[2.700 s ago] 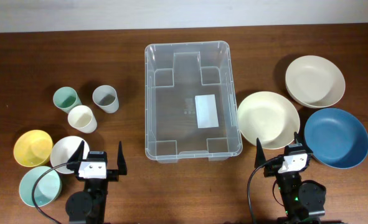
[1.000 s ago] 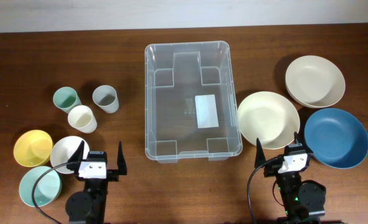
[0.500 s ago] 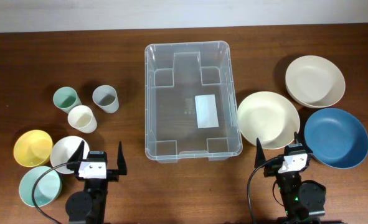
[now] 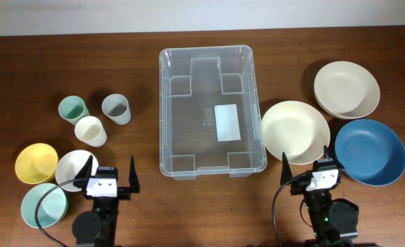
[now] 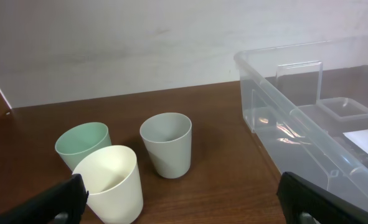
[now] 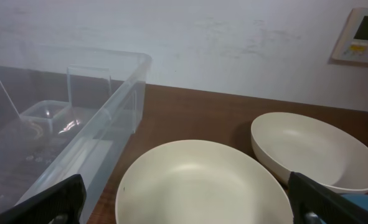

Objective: Pack container

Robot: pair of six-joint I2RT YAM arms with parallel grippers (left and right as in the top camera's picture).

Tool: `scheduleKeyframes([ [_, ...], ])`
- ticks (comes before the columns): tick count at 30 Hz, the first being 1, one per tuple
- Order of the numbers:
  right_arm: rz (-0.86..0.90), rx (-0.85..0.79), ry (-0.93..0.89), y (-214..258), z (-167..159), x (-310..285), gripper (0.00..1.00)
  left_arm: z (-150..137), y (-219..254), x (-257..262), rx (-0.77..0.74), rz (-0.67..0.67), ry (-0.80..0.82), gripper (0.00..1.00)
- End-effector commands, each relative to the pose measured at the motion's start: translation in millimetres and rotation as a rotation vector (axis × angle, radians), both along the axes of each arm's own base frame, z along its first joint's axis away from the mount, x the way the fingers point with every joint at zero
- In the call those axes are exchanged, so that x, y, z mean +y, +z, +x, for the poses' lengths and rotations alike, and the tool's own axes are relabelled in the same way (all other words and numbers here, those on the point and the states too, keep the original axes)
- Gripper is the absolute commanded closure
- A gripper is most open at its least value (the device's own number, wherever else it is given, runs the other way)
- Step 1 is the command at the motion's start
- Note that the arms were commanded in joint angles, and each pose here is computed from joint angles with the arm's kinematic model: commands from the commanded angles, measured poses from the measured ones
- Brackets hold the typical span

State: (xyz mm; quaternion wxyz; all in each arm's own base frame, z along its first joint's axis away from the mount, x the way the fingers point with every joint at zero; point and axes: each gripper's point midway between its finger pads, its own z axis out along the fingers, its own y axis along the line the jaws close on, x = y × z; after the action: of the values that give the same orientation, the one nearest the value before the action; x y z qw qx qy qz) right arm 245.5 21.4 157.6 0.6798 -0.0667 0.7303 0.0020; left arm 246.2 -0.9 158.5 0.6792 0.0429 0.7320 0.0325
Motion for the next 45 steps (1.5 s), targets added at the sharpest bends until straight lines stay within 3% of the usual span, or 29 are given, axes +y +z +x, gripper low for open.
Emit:
scheduleKeyframes([
  [1, -0.005, 0.011, -0.027, -4.0, 0.3, -4.7, 0.01, -0.1, 0.5, -3.4, -0.007, 0.009, -0.019, 0.0],
  [11, 0.25, 0.139, -0.116, -16.1, 3.6, -13.5, 0.01, -0.2, -1.2, -0.8, 0.0, 0.009, -0.004, 0.0],
  [20, 0.231, 0.381, -0.151, 15.3, -7.3, -14.1, 0.01, -1.6, 18.4, -1.8, -0.037, -0.242, 0.005, 0.0],
  [25, 0.214, 0.472, -0.143, 49.2, -13.8, -11.7, 0.01, -3.0, 50.6, -12.4, -0.018, -0.256, -0.054, 0.0],
  [29, 0.207, 0.486, -0.148, 74.1, -12.9, -12.3, 0.01, 3.2, 72.4, -12.2, 0.053, -0.258, -0.045, 0.0],
  [33, 0.283, 0.552, -0.286, 84.6, -7.3, -30.4, 0.01, 16.1, 93.0, -12.2, 0.145, -0.261, -0.033, 0.0],
  [40, 0.422, 0.708, -0.508, 91.7, 7.3, -77.8, 0.01, 46.4, 103.7, -10.4, 0.454, -0.23, 0.004, 0.0],
  [45, 0.65, 0.809, -0.624, 72.9, 7.0, -126.6, 0.01, 68.8, 104.4, -10.4, 0.7, -0.202, 0.018, 0.0],
])
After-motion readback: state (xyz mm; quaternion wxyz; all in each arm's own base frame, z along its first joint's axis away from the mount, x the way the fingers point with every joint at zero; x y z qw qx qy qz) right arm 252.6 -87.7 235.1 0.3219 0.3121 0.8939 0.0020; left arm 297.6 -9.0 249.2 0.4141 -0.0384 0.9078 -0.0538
